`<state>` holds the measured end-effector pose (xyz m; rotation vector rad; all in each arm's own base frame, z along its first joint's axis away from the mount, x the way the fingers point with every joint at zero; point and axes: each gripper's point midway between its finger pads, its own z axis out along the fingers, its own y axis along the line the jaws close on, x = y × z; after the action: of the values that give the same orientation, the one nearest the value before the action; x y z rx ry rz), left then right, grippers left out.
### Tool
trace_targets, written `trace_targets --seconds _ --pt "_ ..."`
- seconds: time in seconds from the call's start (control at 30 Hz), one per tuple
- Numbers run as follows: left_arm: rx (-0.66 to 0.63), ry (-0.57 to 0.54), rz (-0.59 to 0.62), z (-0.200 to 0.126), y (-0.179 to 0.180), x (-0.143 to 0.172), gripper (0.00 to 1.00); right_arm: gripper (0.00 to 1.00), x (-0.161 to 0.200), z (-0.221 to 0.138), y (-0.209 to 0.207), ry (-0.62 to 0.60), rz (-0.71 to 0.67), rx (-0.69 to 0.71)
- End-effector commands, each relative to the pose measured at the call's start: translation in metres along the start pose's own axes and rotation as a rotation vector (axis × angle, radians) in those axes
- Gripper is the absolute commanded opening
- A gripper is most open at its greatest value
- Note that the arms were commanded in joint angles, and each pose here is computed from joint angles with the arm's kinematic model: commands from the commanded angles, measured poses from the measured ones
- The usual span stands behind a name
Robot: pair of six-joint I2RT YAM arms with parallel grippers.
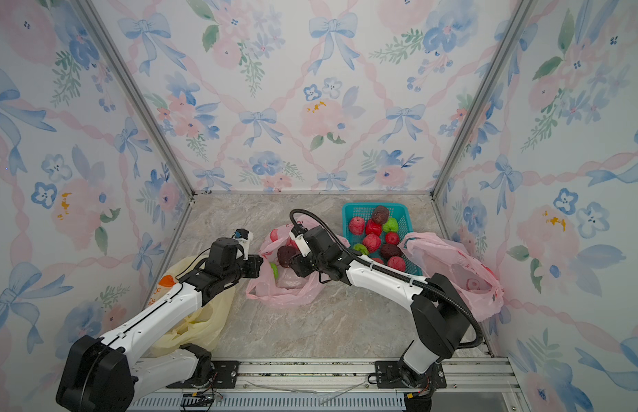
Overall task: Untie the knot of a plastic bag & take out the apple
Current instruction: Pick up the apple from the plastic bag.
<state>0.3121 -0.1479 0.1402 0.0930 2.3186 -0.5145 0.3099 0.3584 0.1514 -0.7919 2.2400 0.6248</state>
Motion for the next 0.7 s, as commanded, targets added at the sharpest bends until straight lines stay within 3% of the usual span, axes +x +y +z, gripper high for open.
trace_targets --seconds 0.0,0.33,0.67 --pt "0.024 -0.016 0.030 0.000 -0.009 -0.009 0.00 0.58 0.006 0.021 -0.014 0.062 -0.021 0.068" --pt "0.016 -0.024 0.034 -0.001 -0.008 -0.010 0.00 0.67 0.033 0.047 -0.059 0.194 0.009 0.234" --pt "0.016 -0.014 0.033 0.003 -0.008 -0.010 0.00 0.75 0.047 0.062 -0.069 0.244 0.004 0.261"
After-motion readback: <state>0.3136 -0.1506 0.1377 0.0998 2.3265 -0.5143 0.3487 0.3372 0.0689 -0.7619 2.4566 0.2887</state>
